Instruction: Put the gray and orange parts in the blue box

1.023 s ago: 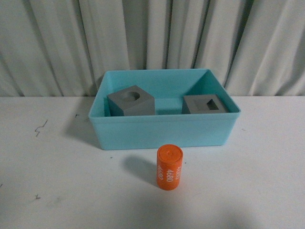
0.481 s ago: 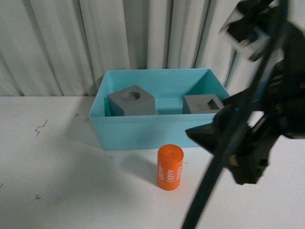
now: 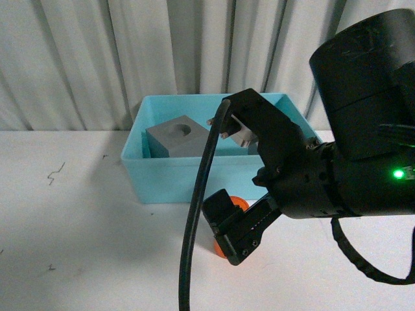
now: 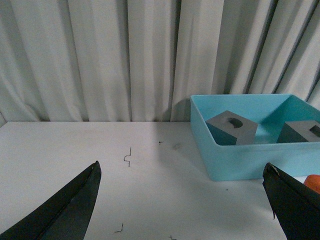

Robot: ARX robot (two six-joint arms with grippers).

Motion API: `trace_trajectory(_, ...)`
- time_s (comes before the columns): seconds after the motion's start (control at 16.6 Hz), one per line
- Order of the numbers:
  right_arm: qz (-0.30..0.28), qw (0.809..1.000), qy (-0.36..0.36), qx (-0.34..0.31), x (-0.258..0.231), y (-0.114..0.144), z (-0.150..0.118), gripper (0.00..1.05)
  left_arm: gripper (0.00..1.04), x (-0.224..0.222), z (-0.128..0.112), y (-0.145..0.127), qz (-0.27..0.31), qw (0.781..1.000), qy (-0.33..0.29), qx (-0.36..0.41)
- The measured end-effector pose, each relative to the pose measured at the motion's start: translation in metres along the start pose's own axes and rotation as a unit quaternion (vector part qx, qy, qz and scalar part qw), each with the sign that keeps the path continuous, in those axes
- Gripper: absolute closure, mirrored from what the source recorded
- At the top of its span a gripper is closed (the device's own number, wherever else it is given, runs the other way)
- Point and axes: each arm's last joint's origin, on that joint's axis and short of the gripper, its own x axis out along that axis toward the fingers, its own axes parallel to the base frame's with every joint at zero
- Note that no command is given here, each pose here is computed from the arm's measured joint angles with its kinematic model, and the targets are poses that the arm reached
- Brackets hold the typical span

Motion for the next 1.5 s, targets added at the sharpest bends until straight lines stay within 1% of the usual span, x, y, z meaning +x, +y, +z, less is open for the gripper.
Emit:
trace_trajectory(0.24,-0.018,0.999,0.024,0.017,0.023,0.0,-0.004,0.06,0.07,0.0,0.0,0.0,0.0,1.0,0.0,0.0)
trace_trajectory(0.48,-0.02,0.998,0.047,0.028,0.039,0.003,-0.011,0.07,0.07,0.0,0.0,0.0,0.0,1.0,0.0,0.0)
trace_trajectory(0.6,-0.02,0.998,0.049,0.033,0.043,0.003,-0.011,0.32,0.07,0.0,0.0,0.0,0.0,1.0,0.0,0.0)
trace_trajectory(0.72,-0.021,0.998,0.048,0.033,0.043,0.003,-0.011,0.5,0.07,0.0,0.0,0.0,0.0,1.0,0.0,0.0)
trace_trajectory(0.78,-0.02,0.998,0.047,0.032,0.043,0.003,-0.011,0.55,0.07,0.0,0.0,0.0,0.0,1.0,0.0,0.0)
trace_trajectory(0.96,-0.012,0.999,0.024,0.032,0.03,0.007,-0.002,0.57,0.07,0.0,0.0,0.0,0.0,1.0,0.0,0.0)
trace_trajectory(1.08,0.009,0.998,-0.046,0.035,-0.004,0.009,0.028,0.57,0.07,0.0,0.0,0.0,0.0,1.0,0.0,0.0)
trace_trajectory(1.14,0.011,0.995,-0.091,0.032,-0.024,0.008,0.048,0.57,0.07,0.0,0.0,0.0,0.0,1.0,0.0,0.0)
trace_trajectory(1.2,-0.009,0.986,-0.167,0.03,-0.056,-0.004,0.085,0.57,0.07,0.0,0.0,0.0,0.0,1.0,0.0,0.0)
trace_trajectory(1.26,-0.038,0.974,-0.222,0.035,-0.074,-0.022,0.116,0.57,0.07,0.0,0.0,0.0,0.0,1.0,0.0,0.0)
trace_trajectory(1.32,-0.064,0.97,-0.229,0.044,-0.072,-0.037,0.127,0.57,0.07,0.0,0.0,0.0,0.0,1.0,0.0,0.0)
trace_trajectory(1.38,-0.069,0.974,-0.208,0.064,-0.054,-0.047,0.125,0.57,0.07,0.0,0.0,0.0,0.0,1.0,0.0,0.0)
trace_trajectory(1.44,-0.071,0.978,-0.181,0.078,-0.032,-0.052,0.12,0.57,0.07,0.0,0.0,0.0,0.0,1.0,0.0,0.0)
trace_trajectory(1.5,-0.068,0.979,-0.171,0.088,-0.019,-0.053,0.117,0.57,0.07,0.0,0.0,0.0,0.0,1.0,0.0,0.0)
